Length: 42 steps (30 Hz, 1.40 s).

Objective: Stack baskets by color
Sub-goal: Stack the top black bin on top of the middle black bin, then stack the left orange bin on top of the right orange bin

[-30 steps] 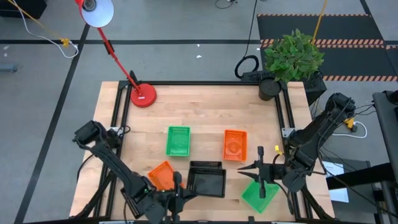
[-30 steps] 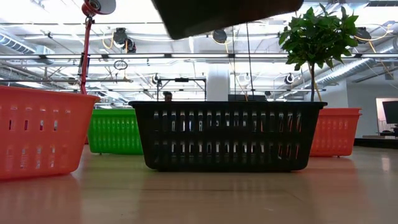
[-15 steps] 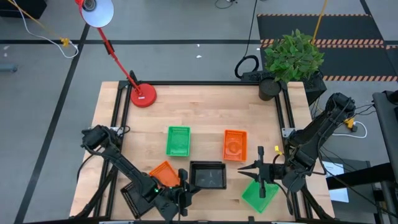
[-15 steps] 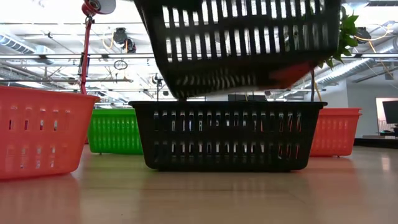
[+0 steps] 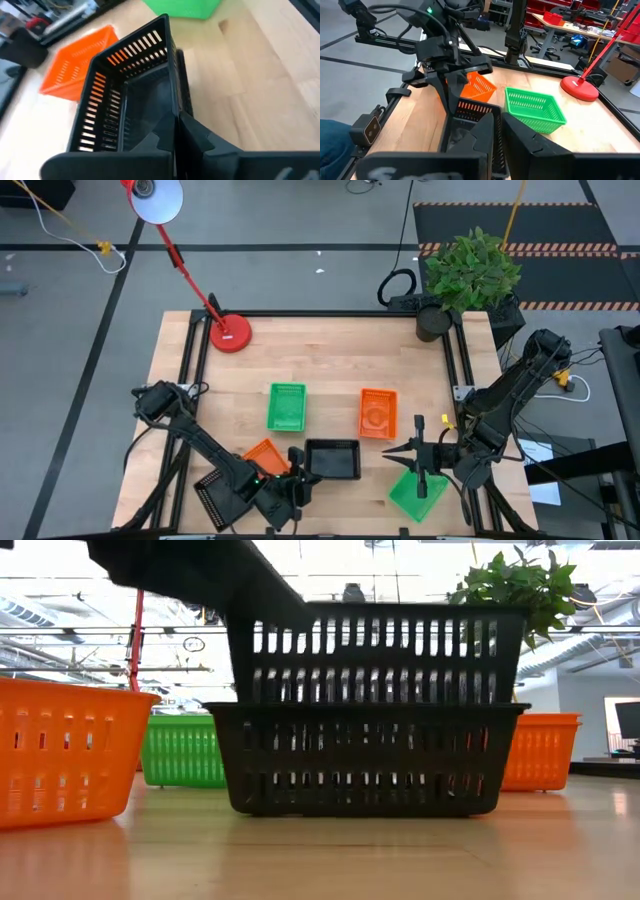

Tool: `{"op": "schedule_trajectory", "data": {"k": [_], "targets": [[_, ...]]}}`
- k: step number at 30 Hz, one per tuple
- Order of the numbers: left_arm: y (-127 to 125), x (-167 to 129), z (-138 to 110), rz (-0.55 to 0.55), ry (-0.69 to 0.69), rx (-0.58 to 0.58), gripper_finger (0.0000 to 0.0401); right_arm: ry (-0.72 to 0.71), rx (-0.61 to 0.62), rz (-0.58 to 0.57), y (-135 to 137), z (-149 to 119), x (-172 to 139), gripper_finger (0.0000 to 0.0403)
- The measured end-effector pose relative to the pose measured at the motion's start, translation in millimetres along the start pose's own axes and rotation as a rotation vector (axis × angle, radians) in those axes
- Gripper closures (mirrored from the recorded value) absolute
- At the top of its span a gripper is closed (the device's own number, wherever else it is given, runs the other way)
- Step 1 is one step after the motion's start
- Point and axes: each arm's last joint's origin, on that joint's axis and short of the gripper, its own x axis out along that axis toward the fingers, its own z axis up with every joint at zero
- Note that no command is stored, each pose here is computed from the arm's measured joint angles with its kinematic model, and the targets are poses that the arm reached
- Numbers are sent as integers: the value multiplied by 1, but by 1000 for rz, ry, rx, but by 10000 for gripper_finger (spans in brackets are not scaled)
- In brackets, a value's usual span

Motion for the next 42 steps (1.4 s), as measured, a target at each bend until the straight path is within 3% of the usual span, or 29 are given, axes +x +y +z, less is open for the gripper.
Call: {"op": "schedule_trajectory", "data": {"k": [5,15,30,37,42], "targets": [[4,3,-2,5,21,-11,362,0,0,0,0,0,0,374],[8,7,-6,-29,66,-42,362,1,0,2,0,0,0,374],[6,7,-8,-71,93,-129,278,1,0,4,0,0,0,374],[17,-8,12,-88,4,-162,277,15,-3,-4,-1,-13,3,374],[33,-18,24,-80,-36,-152,277,21,100,-23,-4,-19,7,374]]}}
